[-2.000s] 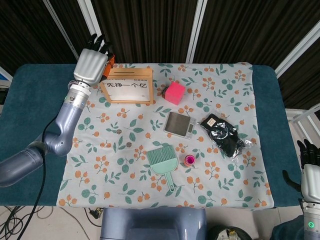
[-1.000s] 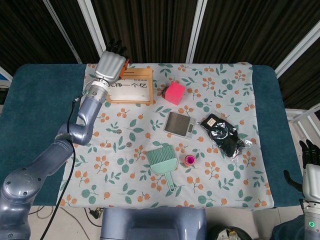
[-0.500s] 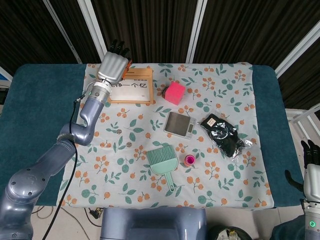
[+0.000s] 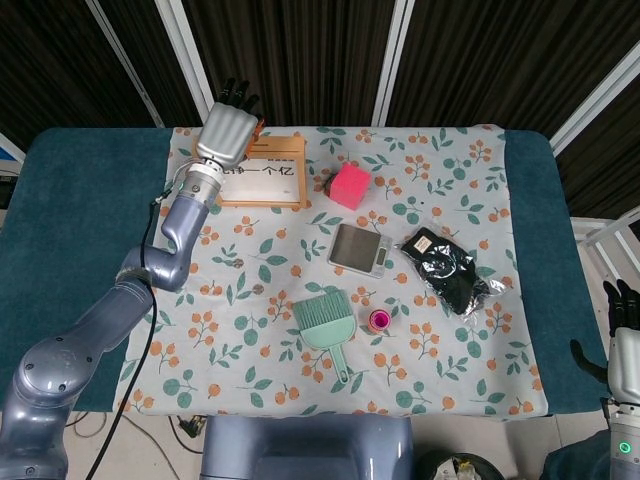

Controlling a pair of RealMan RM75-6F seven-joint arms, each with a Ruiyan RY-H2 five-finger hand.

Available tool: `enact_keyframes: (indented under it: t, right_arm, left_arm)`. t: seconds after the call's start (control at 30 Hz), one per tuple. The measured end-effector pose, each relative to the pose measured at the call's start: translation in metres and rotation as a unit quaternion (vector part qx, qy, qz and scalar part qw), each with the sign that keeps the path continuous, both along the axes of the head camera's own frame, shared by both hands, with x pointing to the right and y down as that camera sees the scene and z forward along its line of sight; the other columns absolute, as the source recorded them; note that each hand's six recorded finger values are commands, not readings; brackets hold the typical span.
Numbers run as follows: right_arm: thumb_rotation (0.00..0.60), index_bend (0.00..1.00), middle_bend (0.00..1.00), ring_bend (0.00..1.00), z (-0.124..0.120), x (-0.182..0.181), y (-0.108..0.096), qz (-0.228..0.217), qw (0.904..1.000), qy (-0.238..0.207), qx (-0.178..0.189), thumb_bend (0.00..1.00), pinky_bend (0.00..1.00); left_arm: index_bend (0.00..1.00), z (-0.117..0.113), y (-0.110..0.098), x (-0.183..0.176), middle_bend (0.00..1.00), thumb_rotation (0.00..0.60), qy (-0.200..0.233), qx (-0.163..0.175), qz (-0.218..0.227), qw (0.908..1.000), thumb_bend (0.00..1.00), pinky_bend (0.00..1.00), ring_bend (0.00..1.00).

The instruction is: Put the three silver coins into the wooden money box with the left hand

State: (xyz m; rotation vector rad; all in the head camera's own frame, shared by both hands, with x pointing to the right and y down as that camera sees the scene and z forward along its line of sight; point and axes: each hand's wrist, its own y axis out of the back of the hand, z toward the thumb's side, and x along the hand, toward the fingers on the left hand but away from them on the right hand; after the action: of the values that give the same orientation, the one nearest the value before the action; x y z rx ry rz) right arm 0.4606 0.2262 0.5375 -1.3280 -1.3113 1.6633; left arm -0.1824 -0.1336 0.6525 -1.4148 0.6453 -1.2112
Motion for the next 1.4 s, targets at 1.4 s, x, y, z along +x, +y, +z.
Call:
enact_keyframes:
  t: [1.4]
  right_arm:
    - [0.6,0.03,0.02,0.02,-0.001,-0.001,0.0,-0.004,1.0,-0.007,0.0,0.36,0.0]
  left_arm:
    - [0.48,-0.011,0.0,0.003,0.18,0.6,0.011,0.011,0.0,0.9999,0.34,0.0,0.0]
